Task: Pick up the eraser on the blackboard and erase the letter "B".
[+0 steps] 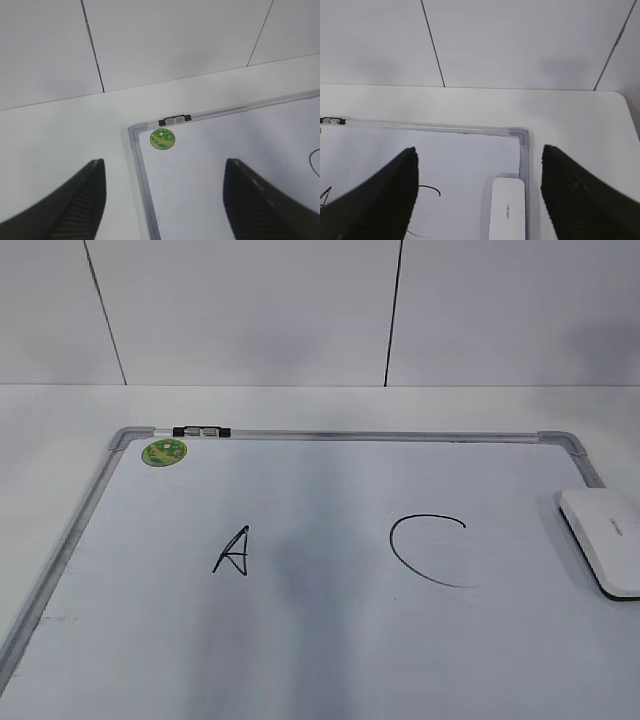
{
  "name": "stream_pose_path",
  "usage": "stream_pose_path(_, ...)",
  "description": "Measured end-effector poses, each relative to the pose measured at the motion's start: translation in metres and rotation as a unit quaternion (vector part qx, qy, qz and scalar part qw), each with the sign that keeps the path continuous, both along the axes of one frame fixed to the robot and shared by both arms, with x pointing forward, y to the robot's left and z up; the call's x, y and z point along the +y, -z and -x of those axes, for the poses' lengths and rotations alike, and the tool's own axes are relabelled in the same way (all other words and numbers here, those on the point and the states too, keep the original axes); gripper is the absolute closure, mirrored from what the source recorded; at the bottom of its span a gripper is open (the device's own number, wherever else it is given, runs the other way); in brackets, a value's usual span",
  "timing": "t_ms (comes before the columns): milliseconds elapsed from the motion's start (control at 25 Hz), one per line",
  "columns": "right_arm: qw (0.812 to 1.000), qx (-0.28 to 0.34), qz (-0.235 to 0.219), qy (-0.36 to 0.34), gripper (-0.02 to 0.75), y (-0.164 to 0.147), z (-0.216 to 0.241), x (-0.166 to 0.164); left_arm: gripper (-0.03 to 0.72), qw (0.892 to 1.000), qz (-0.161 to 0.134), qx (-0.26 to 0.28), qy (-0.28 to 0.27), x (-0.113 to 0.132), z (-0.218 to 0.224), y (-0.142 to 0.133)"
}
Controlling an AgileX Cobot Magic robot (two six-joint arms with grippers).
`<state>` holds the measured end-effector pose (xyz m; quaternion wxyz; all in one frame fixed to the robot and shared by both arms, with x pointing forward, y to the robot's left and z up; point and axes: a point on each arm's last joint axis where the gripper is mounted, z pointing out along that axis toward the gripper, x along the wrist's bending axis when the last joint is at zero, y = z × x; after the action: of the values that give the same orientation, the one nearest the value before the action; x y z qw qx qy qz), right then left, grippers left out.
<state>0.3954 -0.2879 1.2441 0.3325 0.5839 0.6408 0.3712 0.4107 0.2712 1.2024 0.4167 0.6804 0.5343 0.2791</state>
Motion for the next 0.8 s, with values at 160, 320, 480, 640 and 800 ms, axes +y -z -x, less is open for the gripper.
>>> stream_pose_path(160, 1.000, -0.016, 0.001, -0.002, 0.142, 0.010, 0.029, -0.001, 0.147, 1.000, 0.001, -0.015, 0.000, 0.002, 0.029, 0.008)
stream_pose_path(320, 0.999, -0.033, 0.001, -0.001, 0.142, 0.023, 0.058, -0.002, 0.148, 0.999, 0.002, -0.032, 0.001, 0.003, 0.058, 0.016)
stream_pose_path(480, 0.999, -0.037, 0.002, -0.002, 0.143, 0.042, 0.079, -0.003, 0.149, 1.000, 0.004, -0.015, 0.003, 0.004, 0.078, 0.037)
stream_pose_path(640, 1.000, -0.030, 0.003, -0.002, 0.144, 0.070, 0.097, -0.003, 0.150, 1.000, 0.011, 0.017, -0.010, 0.006, 0.098, 0.064)
stream_pose_path(800, 1.000, -0.014, 0.004, -0.003, 0.144, 0.103, 0.113, -0.004, 0.155, 0.998, 0.002, 0.057, -0.026, 0.010, 0.116, 0.092)
